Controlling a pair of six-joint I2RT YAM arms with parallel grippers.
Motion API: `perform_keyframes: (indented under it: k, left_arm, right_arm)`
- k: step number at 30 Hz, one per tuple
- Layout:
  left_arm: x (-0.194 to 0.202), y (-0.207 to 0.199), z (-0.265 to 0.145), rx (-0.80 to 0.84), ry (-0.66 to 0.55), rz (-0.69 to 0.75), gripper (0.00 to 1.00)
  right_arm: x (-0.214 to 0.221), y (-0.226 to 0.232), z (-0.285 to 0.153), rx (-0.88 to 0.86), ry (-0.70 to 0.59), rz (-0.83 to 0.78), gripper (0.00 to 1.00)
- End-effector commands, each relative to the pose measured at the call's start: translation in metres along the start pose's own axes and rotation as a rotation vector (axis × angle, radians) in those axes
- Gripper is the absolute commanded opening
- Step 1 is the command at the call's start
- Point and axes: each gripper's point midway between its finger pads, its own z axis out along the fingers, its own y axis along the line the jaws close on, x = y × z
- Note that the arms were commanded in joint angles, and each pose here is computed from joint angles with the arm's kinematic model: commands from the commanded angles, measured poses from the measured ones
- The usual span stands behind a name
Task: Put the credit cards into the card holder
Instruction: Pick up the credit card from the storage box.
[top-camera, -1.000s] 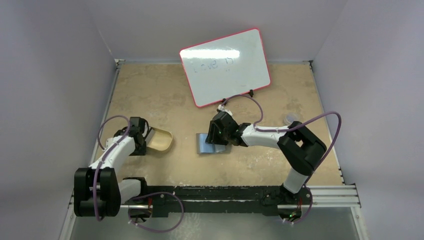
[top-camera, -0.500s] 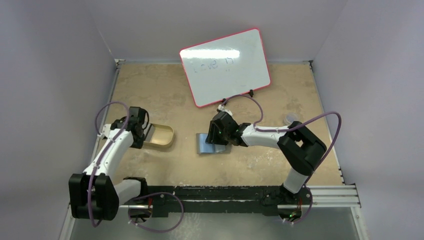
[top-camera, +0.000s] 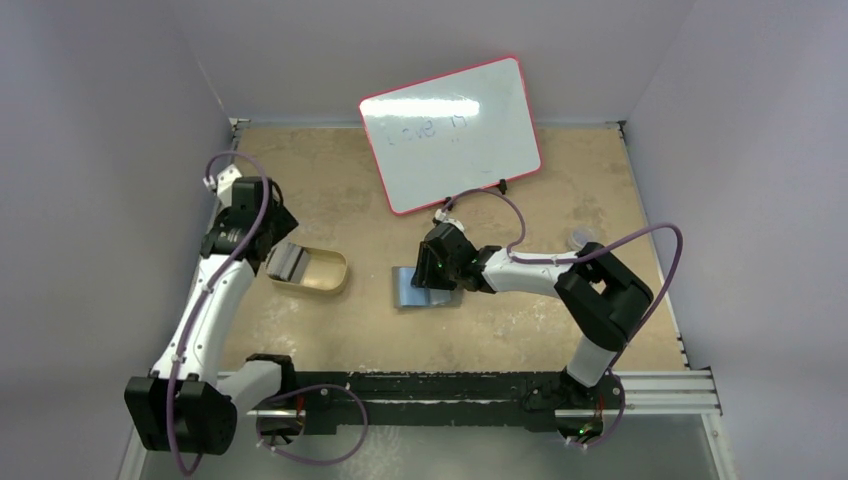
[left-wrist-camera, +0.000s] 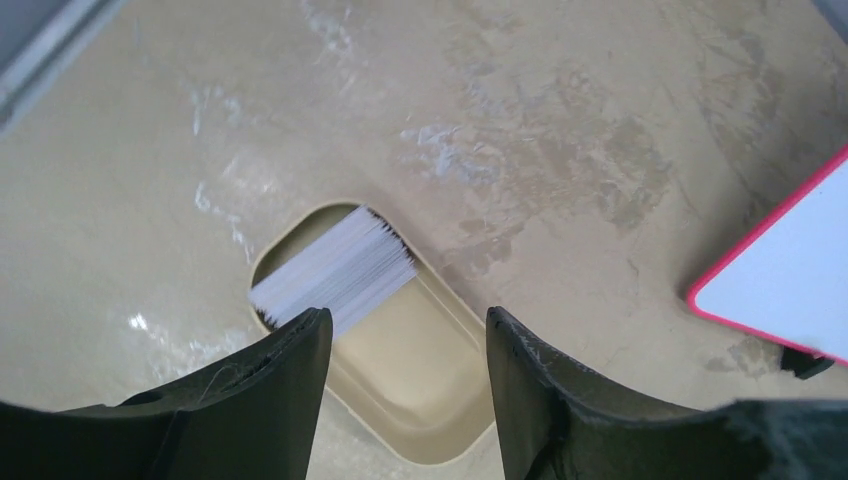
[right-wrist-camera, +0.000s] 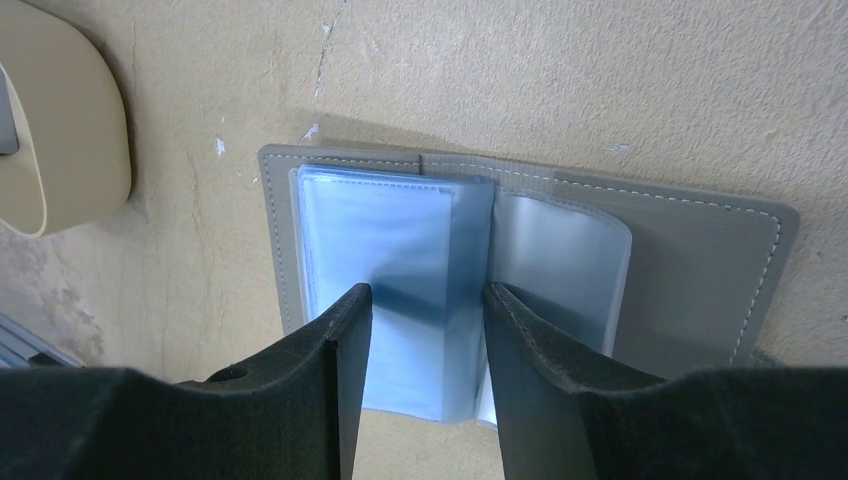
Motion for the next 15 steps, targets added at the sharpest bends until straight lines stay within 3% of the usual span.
perform_keyframes:
  k: [1, 6, 10, 15]
  left_arm:
    - [-0.015, -0.022, 0.010, 0.053, 0.025, 0.303, 0.57]
    - [0.001, -0.016, 0.018, -0.062, 0.086, 0.609, 0.57]
    - [0.030, -0.023, 0.025, 0.010, 0.146, 0.733, 0.58]
    - [0.048, 0.004, 0.038, -0.079, 0.213, 0.851, 0.64]
  right_arm:
    - [0.019, -0.015, -0.001, 0.059, 0.086, -0.058, 0.48]
    - [0.017, -0.013, 0.002, 0.063, 0.092, -0.080, 0.48]
    - [0.020, -0.016, 0.003, 0.075, 0.104, -0.093, 0.48]
    - [0.019, -0.017, 0.001, 0.078, 0.097, -0.093, 0.48]
